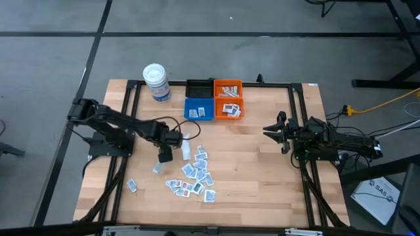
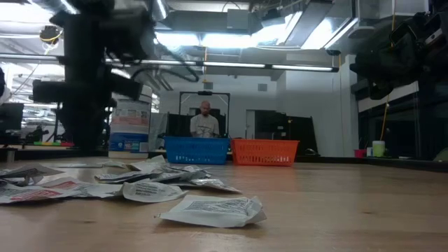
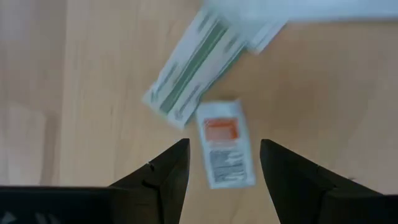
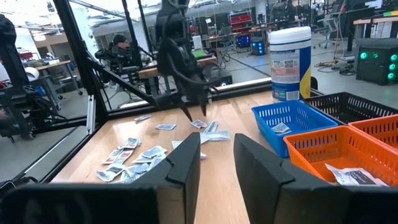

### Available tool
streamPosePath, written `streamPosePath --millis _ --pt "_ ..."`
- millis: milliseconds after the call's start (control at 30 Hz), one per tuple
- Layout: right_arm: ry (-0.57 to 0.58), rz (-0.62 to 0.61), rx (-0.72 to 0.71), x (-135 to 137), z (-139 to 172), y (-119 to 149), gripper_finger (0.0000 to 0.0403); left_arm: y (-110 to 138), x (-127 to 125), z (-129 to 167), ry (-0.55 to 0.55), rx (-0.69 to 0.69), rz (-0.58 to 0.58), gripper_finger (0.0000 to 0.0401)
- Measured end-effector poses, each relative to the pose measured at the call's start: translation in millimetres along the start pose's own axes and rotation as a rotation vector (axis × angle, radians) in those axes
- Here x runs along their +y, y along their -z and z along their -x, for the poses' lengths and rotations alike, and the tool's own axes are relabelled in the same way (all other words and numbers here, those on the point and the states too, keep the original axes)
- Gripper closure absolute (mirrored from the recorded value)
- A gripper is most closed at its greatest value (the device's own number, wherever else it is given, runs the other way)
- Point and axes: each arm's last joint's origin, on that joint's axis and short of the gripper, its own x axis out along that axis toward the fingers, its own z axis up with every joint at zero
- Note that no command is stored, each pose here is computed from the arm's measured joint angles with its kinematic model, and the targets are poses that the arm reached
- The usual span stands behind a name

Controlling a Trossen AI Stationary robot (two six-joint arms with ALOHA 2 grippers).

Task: Pick & Place First Aid Supplies
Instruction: Put the ointment pack into the blue bin

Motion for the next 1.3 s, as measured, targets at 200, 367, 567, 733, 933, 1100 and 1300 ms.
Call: streamPosePath --millis 200,367,567,733,933,1100,1300 --pt "0.0 0.0 0.0 0.0 0.0 0.0 0.0303 3.7 5.4 -12.0 0.015 0.008 0.022 0.0212" --pt "0.0 0.0 0.0 0.0 0.0 0.0 0.0303 8.3 8.2 -22.2 0.073 0.003 0.074 0.0212" --pt "0.0 0.0 0.0 0.0 0.0 0.0 0.0303 12.9 12.1 -29.3 0.085 0.01 0.132 0.0214" --pt "0.0 0.0 0.001 0.0 0.0 0.1 0.0303 12.1 15.0 -30.1 0.09 0.011 0.153 0.0239" --pt "0.0 0.0 0.0 0.0 0.0 0.1 0.0303 11.1 15.3 -30.6 0.093 0.001 0.117 0.0297" --pt "0.0 0.0 0.0 0.0 0.0 0.0 0.0303 10.9 14.7 -30.9 0.116 0.002 0.083 0.0347" --pt "0.0 0.0 0.0 0.0 0.0 0.0 0.0303 9.5 11.7 -27.2 0.242 -0.018 0.041 0.0393"
